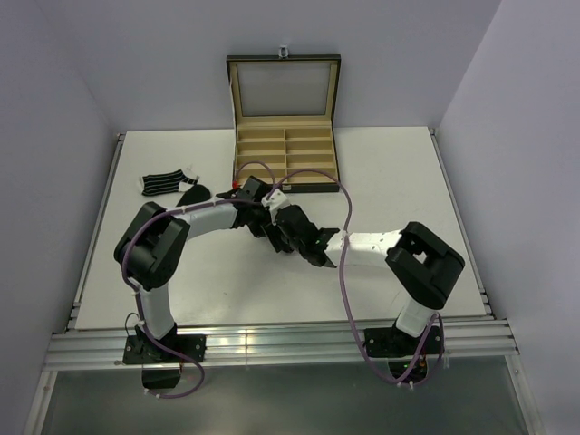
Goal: Roll the socks
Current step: Roll the sock at the center of the board, then pick up the sock at the center of the board.
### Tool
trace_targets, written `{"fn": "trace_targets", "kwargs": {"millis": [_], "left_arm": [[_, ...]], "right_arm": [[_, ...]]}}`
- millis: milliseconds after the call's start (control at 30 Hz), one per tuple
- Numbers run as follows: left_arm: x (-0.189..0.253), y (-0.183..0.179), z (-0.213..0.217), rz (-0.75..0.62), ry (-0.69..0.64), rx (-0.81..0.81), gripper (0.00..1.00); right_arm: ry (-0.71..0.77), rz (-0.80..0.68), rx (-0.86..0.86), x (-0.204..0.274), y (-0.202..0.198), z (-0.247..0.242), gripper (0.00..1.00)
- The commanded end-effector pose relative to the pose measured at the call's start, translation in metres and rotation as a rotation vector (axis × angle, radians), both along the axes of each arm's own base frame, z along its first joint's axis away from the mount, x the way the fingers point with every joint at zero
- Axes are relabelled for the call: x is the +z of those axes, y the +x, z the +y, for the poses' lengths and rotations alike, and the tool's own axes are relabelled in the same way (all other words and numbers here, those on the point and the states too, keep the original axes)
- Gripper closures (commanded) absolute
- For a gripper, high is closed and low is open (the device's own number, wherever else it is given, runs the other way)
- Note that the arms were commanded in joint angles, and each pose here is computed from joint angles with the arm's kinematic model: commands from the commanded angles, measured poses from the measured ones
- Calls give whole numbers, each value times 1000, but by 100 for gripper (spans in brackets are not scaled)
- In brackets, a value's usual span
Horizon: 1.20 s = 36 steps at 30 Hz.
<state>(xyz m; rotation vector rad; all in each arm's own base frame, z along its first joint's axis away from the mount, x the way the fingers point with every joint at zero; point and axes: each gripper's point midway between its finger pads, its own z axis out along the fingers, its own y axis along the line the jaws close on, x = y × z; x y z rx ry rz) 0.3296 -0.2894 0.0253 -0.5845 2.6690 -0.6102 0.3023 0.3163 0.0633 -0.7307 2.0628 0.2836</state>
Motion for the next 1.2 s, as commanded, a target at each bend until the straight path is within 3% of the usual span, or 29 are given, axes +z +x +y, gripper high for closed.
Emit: {"fn": "trace_targets", "kwargs": {"millis": [0,467,1167], "left_arm": [[-28,-29,14,96,114,-58,100],[-32,-26,20,96,129,-60,100],[-30,-30,16,111,112,-90,100]], "right_arm": [[-98,55,42,-33,-16,-7,42],[-36,121,-10,-41,-37,-25,42],[33,4,-19,-24,-9,-3,41]]}}
